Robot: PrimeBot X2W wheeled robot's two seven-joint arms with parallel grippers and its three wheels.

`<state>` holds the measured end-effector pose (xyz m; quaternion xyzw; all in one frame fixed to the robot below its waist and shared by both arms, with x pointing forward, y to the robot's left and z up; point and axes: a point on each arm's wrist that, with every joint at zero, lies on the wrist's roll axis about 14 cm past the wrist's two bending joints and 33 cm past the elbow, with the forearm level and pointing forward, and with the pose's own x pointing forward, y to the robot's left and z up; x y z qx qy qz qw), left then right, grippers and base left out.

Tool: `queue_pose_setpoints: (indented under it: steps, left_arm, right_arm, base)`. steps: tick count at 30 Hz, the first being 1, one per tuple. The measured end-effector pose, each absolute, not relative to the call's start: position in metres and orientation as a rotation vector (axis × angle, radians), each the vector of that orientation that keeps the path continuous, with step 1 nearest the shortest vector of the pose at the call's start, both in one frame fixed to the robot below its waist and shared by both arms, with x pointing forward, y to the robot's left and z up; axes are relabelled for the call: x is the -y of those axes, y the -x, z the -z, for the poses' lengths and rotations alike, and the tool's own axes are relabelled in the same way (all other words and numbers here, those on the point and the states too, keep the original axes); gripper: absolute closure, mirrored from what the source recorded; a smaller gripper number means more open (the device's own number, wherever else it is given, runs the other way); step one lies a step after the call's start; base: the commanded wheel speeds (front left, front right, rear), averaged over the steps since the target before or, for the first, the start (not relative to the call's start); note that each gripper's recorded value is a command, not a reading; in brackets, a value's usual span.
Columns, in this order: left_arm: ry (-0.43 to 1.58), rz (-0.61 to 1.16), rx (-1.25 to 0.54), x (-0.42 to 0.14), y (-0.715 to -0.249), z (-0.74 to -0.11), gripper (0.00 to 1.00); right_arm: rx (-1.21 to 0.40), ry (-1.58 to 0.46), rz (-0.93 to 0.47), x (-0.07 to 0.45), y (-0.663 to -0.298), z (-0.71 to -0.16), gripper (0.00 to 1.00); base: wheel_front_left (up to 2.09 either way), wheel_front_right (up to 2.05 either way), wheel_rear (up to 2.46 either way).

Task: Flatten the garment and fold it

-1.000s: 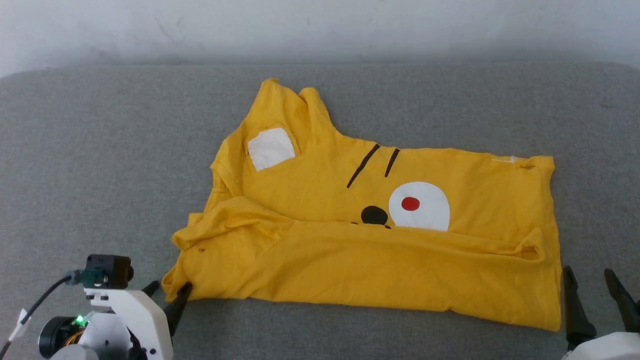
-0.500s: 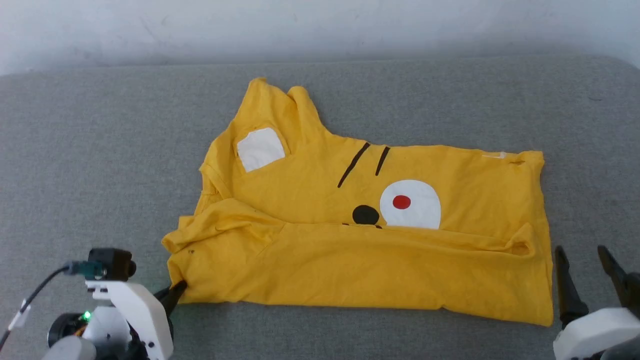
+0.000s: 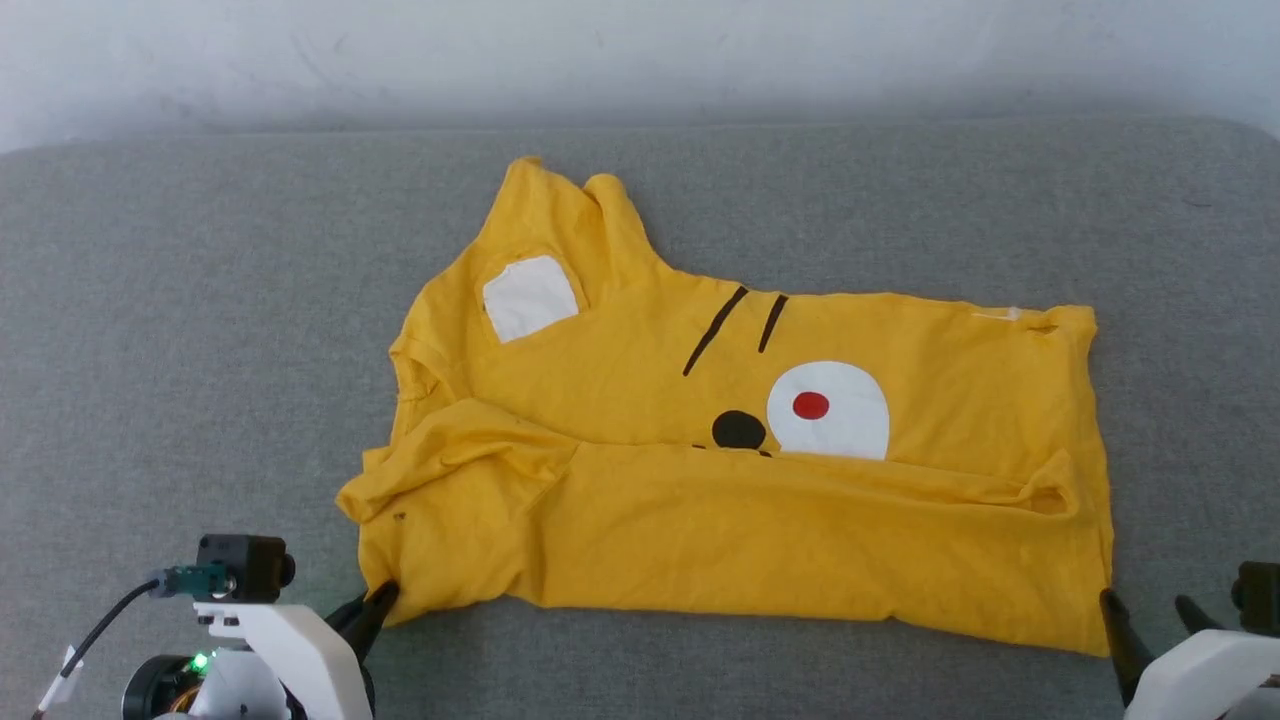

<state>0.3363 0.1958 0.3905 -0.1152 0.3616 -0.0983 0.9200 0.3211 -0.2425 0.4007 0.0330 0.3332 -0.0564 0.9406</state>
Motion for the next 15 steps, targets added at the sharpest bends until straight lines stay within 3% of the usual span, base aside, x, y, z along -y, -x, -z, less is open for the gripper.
queue_pose_setpoints:
  steps: [6,7,9,10,15]
  left_arm:
    - [0.233,0.197,-0.747,-0.198,-0.340,-0.389,1.00]
    - [0.233,0.197,-0.746,-0.198,-0.341,-0.389,1.00]
    - [0.235,0.197,-0.740,-0.197,-0.344,-0.390,1.00]
    - [0.236,0.197,-0.739,-0.197,-0.345,-0.390,1.00]
    - [0.262,0.193,-0.731,-0.196,-0.348,-0.392,1.00]
  right_arm:
    - [-0.814,-0.119,0.077,0.227,-0.310,-0.368,0.00]
    - [-0.832,-0.123,0.067,0.224,-0.310,-0.365,0.15]
    - [-0.836,-0.139,0.060,0.221,-0.313,-0.363,0.78]
    - [-0.837,-0.143,0.057,0.220,-0.315,-0.363,1.00]
    - [-0.821,-0.152,0.055,0.219,-0.321,-0.366,1.00]
  base:
    - [0.00,0.00,0.00]
    - [0.00,0.00,0.00]
    - [0.00,0.00,0.00]
    - [0.00,0.00,0.00]
    - [0.00,0.00,0.00]
